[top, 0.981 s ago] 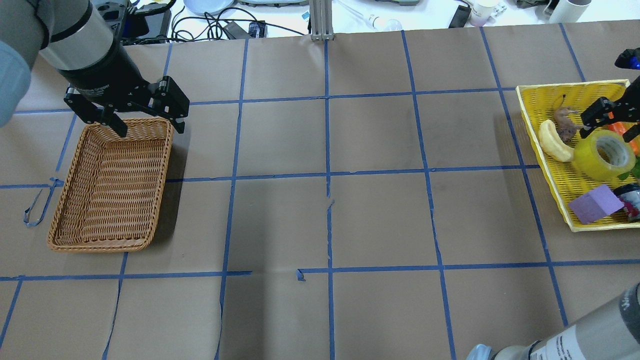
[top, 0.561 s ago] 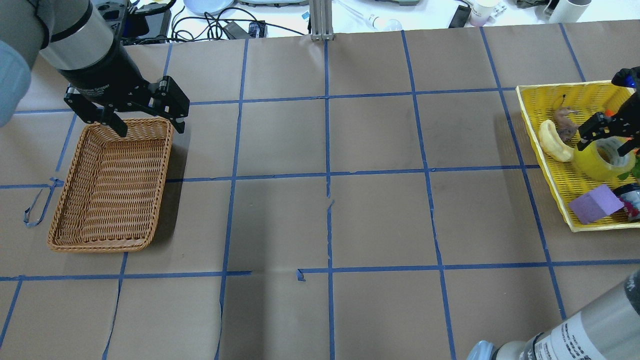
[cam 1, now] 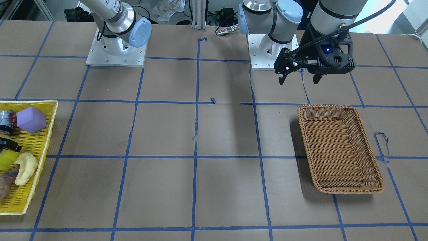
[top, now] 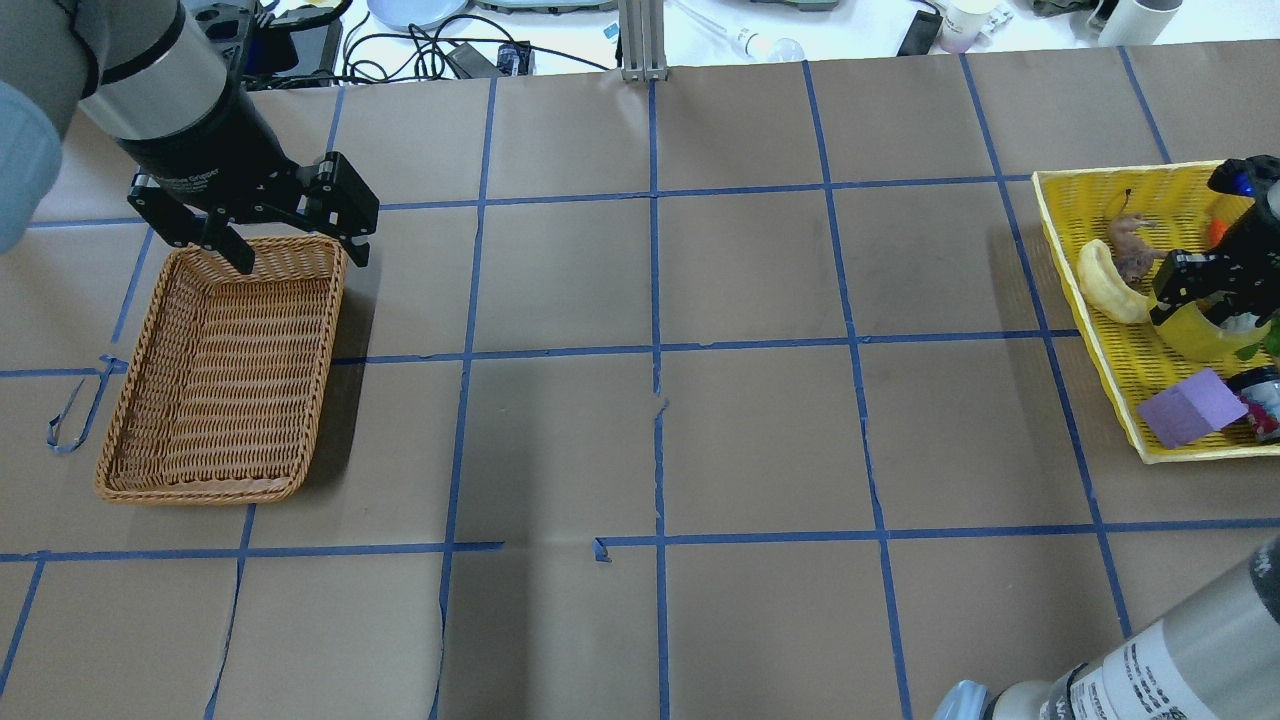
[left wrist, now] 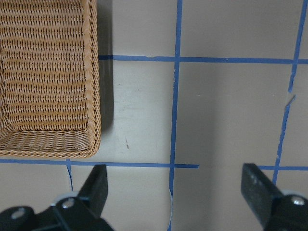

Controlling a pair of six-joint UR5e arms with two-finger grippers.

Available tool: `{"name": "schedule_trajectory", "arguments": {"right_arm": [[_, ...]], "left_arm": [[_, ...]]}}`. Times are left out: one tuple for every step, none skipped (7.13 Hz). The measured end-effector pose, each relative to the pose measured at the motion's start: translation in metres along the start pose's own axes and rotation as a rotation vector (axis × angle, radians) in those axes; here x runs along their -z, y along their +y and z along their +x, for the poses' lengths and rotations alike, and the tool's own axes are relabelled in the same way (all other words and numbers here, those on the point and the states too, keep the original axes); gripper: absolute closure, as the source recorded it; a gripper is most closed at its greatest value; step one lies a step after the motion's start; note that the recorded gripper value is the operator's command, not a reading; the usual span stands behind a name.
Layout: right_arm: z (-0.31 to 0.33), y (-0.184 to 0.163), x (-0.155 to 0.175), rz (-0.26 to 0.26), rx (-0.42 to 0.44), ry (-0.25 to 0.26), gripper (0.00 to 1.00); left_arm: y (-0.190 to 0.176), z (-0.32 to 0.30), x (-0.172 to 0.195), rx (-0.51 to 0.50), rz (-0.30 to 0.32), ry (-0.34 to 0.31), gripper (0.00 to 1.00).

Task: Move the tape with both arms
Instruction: 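Close the right gripper on the rim of the yellow tape roll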

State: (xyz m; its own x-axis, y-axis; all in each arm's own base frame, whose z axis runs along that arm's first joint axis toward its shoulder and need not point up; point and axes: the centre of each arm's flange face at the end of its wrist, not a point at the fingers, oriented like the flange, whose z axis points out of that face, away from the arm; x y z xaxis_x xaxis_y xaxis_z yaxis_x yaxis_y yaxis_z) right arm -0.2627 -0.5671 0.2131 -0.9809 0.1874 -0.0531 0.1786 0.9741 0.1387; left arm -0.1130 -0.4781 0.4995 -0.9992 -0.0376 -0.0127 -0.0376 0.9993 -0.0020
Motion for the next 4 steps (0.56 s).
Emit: {"name": "schedule_trajectory", "arguments": {"right_arm": [[0.000, 0.001, 0.003, 0.000, 0.001, 0.002, 1.00], [0.000, 0.001, 0.009, 0.005, 0.002, 0.007, 1.00], [-0.003, 0.003, 0.021, 0.015, 0.004, 0.012, 1.00], [-0.014, 0.011, 0.046, 0.027, 0.011, 0.013, 1.00]], "left_arm": [[0.000, 0.000, 0.000, 0.000, 0.000, 0.000, 0.00], [0.000, 0.000, 0.000, 0.001, 0.000, 0.000, 0.00], [0.000, -0.001, 0.000, 0.001, 0.000, 0.000, 0.00], [0.000, -0.001, 0.000, 0.001, 0.000, 0.000, 0.00]]}}
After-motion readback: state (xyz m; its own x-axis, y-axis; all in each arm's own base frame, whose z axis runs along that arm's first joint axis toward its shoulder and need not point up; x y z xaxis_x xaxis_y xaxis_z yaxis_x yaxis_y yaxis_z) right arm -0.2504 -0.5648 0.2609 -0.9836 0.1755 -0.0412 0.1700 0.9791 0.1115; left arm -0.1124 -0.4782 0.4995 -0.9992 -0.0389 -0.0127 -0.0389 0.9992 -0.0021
